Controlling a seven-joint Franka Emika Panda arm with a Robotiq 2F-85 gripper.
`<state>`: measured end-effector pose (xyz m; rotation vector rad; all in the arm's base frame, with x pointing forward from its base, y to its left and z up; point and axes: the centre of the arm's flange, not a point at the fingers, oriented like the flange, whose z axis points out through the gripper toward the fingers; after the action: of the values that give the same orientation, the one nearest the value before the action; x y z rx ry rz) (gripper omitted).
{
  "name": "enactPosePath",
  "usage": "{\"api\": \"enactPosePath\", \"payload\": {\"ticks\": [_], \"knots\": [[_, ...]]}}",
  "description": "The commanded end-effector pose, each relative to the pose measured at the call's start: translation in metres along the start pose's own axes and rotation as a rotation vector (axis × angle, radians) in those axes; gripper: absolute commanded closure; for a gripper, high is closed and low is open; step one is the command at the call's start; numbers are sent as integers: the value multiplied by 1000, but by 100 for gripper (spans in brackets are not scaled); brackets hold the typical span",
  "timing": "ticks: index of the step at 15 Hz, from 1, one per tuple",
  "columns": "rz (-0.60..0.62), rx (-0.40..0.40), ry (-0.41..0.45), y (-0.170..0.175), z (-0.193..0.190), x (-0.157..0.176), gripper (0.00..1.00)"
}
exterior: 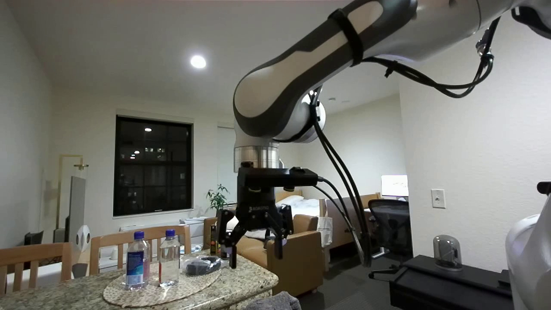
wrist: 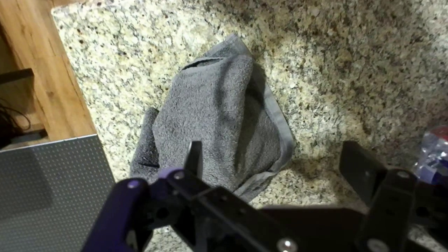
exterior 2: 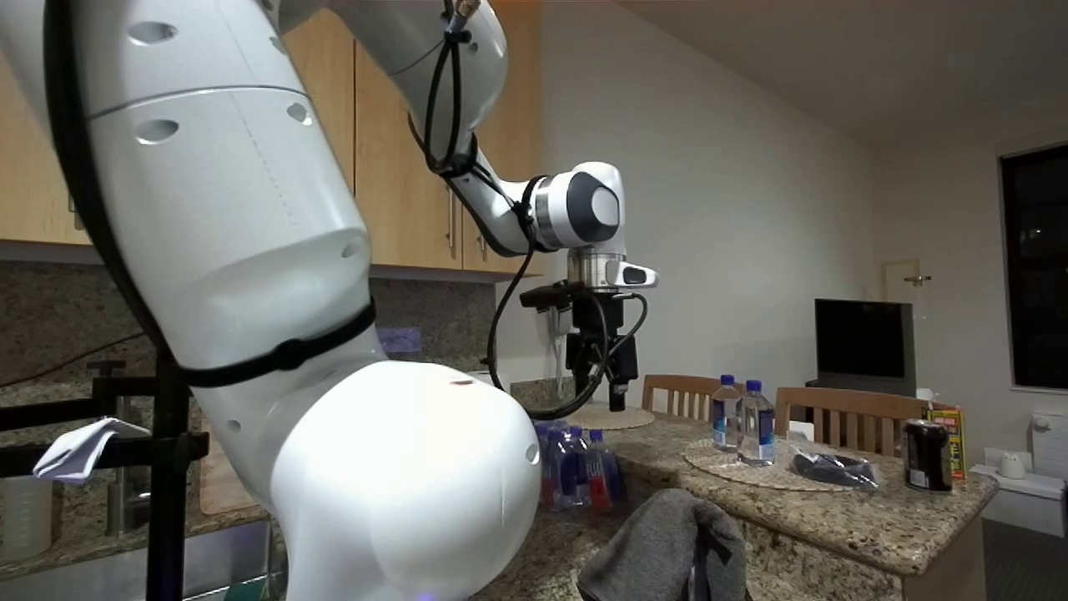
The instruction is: Put the towel on the bottle to the right
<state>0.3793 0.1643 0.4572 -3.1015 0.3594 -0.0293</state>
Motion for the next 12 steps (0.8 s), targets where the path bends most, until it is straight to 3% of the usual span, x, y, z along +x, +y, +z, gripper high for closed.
{"api": "enactPosePath", "payload": {"ticks": [1,12], "knots": [[-121,6,-7,-12,1,7,0],[-86,0,-6,-11,1,2,0]]}}
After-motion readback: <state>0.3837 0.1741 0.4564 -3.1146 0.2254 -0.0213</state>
